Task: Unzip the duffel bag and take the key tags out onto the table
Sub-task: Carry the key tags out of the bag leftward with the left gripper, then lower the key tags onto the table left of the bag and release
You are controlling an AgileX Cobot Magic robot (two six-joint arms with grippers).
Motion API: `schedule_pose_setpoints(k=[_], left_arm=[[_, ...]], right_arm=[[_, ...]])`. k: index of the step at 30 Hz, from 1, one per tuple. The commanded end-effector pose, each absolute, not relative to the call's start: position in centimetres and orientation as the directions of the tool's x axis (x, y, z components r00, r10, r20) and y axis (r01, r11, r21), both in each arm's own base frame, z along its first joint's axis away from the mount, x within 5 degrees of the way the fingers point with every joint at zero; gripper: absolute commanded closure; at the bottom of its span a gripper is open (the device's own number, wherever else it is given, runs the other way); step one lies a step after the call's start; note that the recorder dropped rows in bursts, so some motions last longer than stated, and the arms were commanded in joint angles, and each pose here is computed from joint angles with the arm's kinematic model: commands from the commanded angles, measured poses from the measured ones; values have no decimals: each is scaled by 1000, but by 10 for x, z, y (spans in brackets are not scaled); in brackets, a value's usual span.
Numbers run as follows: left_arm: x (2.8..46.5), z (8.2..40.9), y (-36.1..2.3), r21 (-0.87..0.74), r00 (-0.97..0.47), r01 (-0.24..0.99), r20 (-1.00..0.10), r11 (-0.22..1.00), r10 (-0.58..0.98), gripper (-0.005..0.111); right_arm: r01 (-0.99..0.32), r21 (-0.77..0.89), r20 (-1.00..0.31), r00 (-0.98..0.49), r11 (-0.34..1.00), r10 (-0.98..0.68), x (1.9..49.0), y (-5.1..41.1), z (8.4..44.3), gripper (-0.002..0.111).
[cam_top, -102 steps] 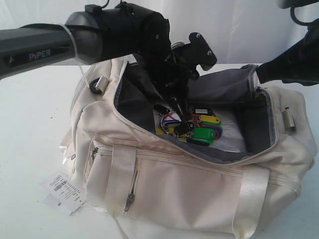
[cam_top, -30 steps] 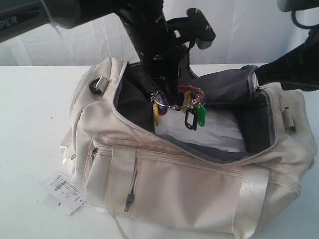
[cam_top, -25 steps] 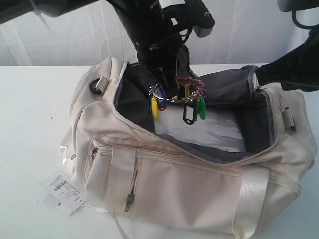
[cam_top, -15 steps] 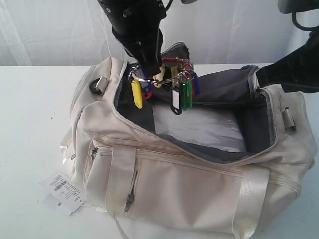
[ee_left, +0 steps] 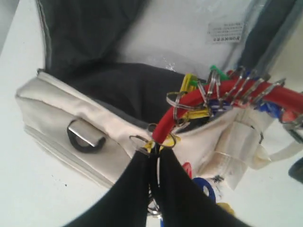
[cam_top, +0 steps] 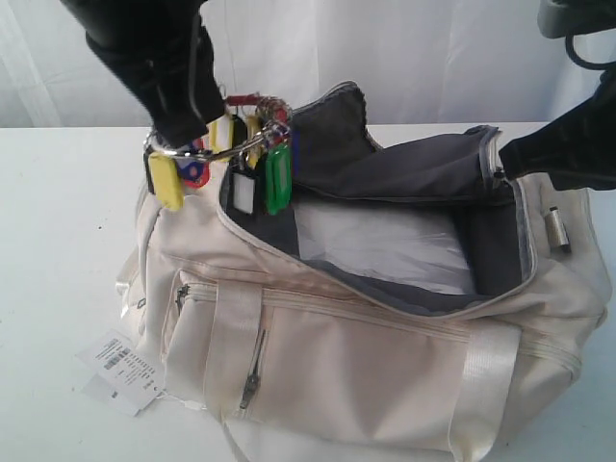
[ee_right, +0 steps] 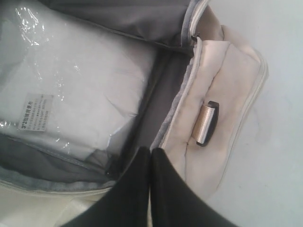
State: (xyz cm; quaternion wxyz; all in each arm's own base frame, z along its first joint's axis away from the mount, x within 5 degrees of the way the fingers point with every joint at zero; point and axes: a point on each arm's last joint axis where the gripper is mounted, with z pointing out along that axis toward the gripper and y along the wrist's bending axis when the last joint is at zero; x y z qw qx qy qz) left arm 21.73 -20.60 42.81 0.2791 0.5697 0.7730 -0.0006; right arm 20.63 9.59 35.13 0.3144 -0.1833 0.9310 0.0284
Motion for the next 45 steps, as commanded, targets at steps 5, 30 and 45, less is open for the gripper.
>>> schedule_pose_setpoints(k=[5,30,45], left_arm=[[183,396,-167,248,-319,885,-290,393,902,107],[194,232,-102,319,-443,776,-338,544,830,107],[206,196,-121,216,-488,778,-384,590,784,107]], right_arm=[[-354,-43,-616,-727,934,-304,206,96,353,108],[-359,20,-645,-718,933,-262,207,102,356,108],[-360,58,-647,-724,931,-240,206,104,356,108]])
